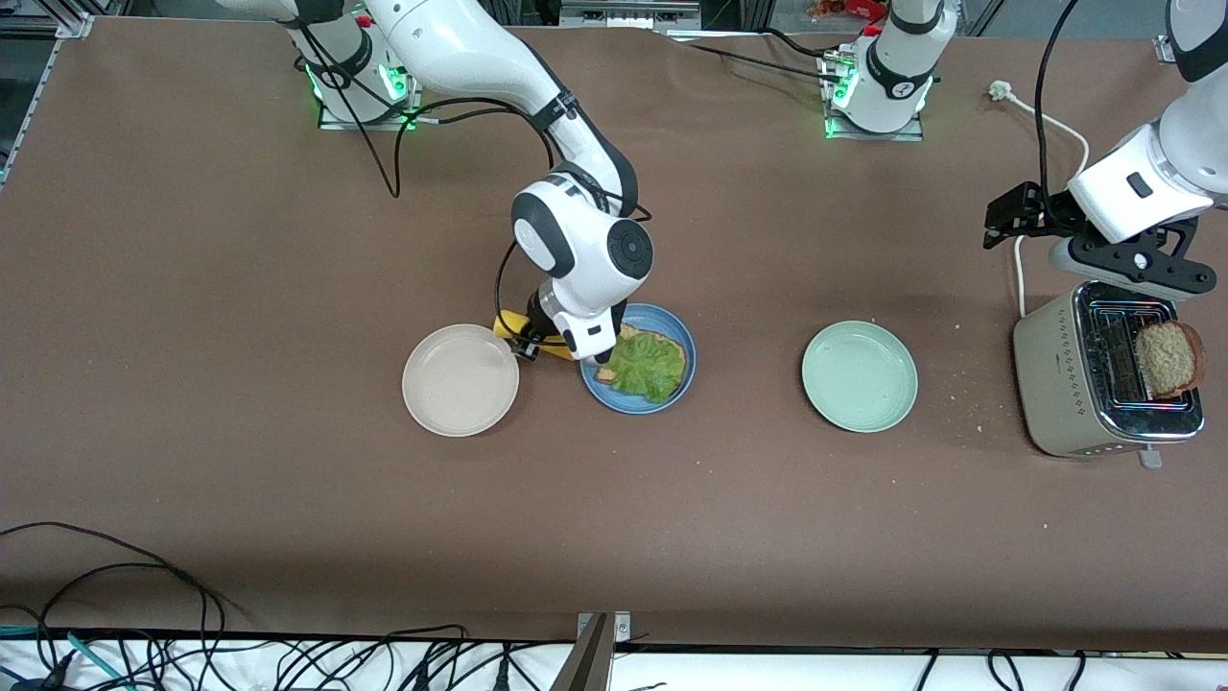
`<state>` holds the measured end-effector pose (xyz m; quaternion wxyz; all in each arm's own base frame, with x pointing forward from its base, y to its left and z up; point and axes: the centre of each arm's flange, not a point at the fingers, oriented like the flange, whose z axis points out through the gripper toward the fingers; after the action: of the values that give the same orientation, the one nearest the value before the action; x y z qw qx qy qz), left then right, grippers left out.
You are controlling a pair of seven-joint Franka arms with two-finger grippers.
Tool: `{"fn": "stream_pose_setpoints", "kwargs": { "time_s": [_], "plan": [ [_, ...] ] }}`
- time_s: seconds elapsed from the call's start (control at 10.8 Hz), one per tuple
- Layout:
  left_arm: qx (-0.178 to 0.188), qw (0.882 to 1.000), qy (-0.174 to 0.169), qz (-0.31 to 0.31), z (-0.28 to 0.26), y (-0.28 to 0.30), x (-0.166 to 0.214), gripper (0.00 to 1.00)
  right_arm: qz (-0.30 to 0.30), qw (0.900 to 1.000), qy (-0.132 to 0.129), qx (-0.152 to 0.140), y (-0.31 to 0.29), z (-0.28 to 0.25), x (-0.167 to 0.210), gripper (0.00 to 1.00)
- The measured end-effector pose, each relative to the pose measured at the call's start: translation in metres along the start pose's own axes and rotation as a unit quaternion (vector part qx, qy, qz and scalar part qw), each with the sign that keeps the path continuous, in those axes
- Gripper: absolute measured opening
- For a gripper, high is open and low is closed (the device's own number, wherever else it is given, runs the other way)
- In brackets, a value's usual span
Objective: Make sandwich in blue plate with both arms
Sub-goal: 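Tilt the mustard bottle over the lettuce with the right gripper, then carry the mustard bottle back and set it upright on the table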
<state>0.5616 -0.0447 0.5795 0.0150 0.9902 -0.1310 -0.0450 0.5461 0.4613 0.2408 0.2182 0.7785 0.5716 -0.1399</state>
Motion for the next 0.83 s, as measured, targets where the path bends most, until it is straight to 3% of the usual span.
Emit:
{"fn": "stream_pose_setpoints", "kwargs": {
  "time_s": [0.18,0.83],
  "plan": [
    [0.000,1.000,0.000,0.000,0.000,0.000,0.000,1.00,0.016,1.000,-0.003,-0.016,0.014,0.007,-0.005,0.22],
    [0.000,1.000,0.000,0.000,0.000,0.000,0.000,1.00,0.084,0.996,-0.004,-0.004,0.051,0.007,-0.034,0.22]
  ]
}}
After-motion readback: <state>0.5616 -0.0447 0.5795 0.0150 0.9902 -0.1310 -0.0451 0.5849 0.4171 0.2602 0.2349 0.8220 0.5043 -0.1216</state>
